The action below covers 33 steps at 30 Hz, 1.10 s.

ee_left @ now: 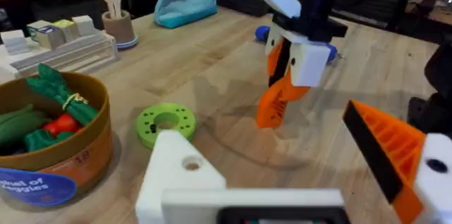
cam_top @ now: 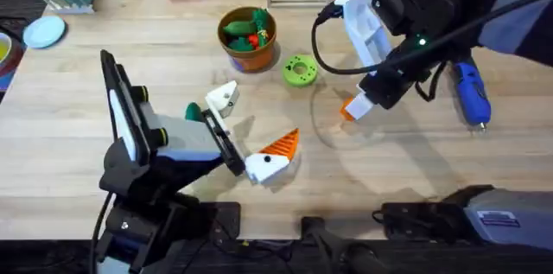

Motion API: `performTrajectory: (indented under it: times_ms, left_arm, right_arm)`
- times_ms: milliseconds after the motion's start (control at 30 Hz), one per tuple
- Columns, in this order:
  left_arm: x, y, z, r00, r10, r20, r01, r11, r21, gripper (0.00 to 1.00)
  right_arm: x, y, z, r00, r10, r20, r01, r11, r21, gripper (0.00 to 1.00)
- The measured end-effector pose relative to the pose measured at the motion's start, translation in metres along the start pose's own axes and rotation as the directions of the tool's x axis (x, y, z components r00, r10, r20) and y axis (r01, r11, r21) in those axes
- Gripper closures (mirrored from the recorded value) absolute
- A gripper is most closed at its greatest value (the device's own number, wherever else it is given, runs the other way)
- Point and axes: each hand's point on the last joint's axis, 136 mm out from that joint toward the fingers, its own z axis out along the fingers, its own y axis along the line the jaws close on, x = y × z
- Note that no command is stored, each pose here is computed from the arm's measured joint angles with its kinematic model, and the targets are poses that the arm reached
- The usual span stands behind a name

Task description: Pick up the gripper from the table and insert it into the empty holder that is missing its gripper. Then pick up a screw, insert it into the mounting hole, and use the screwdriver to tighten it. Finally, clean up the table by picking up the vegetable and placing it into the bucket.

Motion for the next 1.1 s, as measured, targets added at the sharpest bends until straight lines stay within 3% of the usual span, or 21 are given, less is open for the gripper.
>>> performTrajectory:
  times_ms: [133, 300, 333, 633, 833, 1000, 1100]
  left_arm:
    - [0.000, 0.000, 0.000, 1.000, 0.000, 0.000, 0.000, 1.000, 0.000, 0.008]
    - [0.000, 0.000, 0.000, 1.000, 0.000, 0.000, 0.000, 1.000, 0.000, 0.007]
    - [0.000, 0.000, 0.000, 1.000, 0.000, 0.000, 0.000, 1.000, 0.000, 0.008]
    - [0.000, 0.000, 0.000, 1.000, 0.000, 0.000, 0.000, 1.000, 0.000, 0.008]
    - [0.000, 0.000, 0.000, 1.000, 0.000, 0.000, 0.000, 1.000, 0.000, 0.008]
    - [0.000, 0.000, 0.000, 1.000, 0.000, 0.000, 0.000, 1.000, 0.000, 0.008]
    - [0.000, 0.000, 0.000, 1.000, 0.000, 0.000, 0.000, 1.000, 0.000, 0.008]
  right_arm:
    - [0.000, 0.000, 0.000, 1.000, 0.000, 0.000, 0.000, 1.000, 0.000, 0.677]
    - [0.000, -0.001, 0.000, 1.000, 0.002, 0.001, -0.002, 1.000, 0.008, 0.973]
    - [0.000, -0.002, 0.000, 1.000, 0.003, 0.001, -0.003, 1.000, 0.009, 0.987]
    - [0.008, 0.003, -0.017, 1.000, 0.002, 0.007, -0.002, 1.000, 0.014, 0.988]
    - [-0.008, 0.003, -0.079, 0.980, -0.015, 0.200, -0.002, 0.997, 0.083, 0.989]
    - [-0.006, -0.015, -0.136, 0.896, 0.081, 0.437, -0.143, 0.983, 0.112, 0.989]
    - [-0.004, -0.030, -0.166, 0.797, 0.174, 0.579, -0.247, 0.968, 0.050, 0.989]
